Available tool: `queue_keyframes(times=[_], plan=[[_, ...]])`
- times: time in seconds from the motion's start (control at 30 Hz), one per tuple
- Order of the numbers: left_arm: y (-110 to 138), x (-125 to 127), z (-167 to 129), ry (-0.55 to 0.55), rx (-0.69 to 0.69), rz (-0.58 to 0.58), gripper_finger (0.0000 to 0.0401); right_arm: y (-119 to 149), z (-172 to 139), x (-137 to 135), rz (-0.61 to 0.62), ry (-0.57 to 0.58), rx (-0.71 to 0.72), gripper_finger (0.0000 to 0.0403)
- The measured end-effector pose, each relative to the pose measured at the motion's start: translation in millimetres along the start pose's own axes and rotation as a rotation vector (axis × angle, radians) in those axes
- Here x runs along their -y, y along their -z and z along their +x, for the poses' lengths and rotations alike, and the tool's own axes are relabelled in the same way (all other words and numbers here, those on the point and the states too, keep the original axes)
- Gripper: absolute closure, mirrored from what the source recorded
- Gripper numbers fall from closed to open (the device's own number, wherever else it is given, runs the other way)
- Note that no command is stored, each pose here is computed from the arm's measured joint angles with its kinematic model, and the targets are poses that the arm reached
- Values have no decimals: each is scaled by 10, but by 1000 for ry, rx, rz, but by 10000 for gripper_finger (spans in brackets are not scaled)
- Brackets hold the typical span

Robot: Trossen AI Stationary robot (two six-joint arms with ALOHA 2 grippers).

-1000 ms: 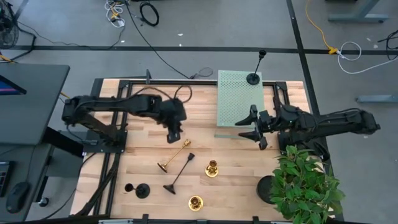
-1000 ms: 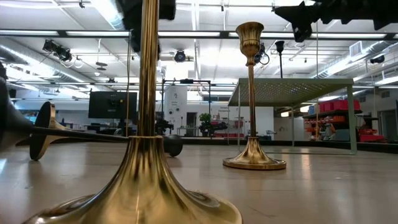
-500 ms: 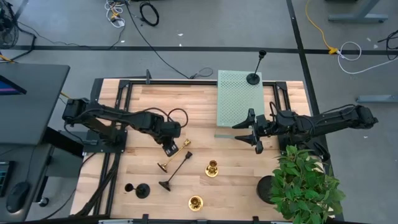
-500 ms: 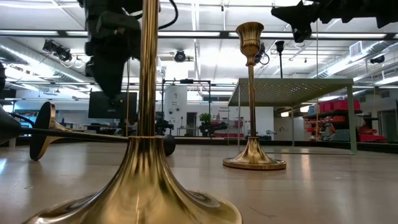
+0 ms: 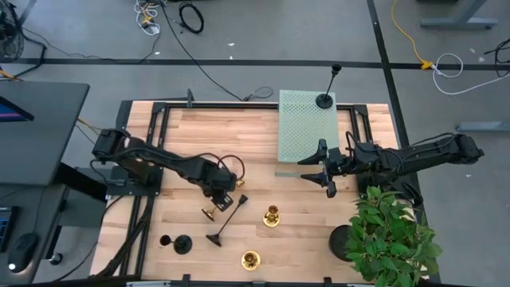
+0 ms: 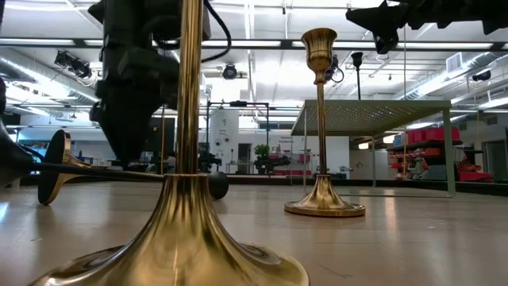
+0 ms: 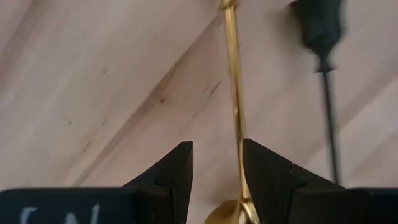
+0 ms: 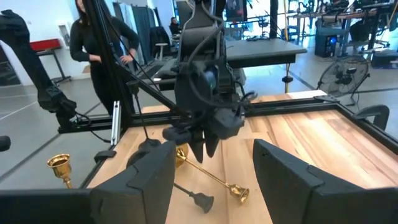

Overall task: Pick & Place candle stick holders
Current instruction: Put the left light brown candle holder on the shelf

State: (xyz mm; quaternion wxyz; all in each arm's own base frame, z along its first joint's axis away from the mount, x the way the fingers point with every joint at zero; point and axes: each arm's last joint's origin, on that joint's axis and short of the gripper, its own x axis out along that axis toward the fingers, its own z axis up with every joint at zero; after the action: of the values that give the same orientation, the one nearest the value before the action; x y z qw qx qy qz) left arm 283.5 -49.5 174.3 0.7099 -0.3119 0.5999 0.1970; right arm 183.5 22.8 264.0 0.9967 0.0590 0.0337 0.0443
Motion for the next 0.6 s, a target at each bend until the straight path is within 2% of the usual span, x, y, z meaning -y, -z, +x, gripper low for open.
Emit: queue_keyframes(times=[0.2,0.3,0.43,0.6], plan=[[-8,13,164,-20,-48,-21,261,0,0,1,0,1,0,191],[-18,33,206,7,-69,-20,261,0,0,1,0,1,0,191],[-47,39,180,47,-104,-7,261,0,0,1,0,1,0,191],[-154,90,84,59,-44,-42,261,0,0,1,0,1,0,191]])
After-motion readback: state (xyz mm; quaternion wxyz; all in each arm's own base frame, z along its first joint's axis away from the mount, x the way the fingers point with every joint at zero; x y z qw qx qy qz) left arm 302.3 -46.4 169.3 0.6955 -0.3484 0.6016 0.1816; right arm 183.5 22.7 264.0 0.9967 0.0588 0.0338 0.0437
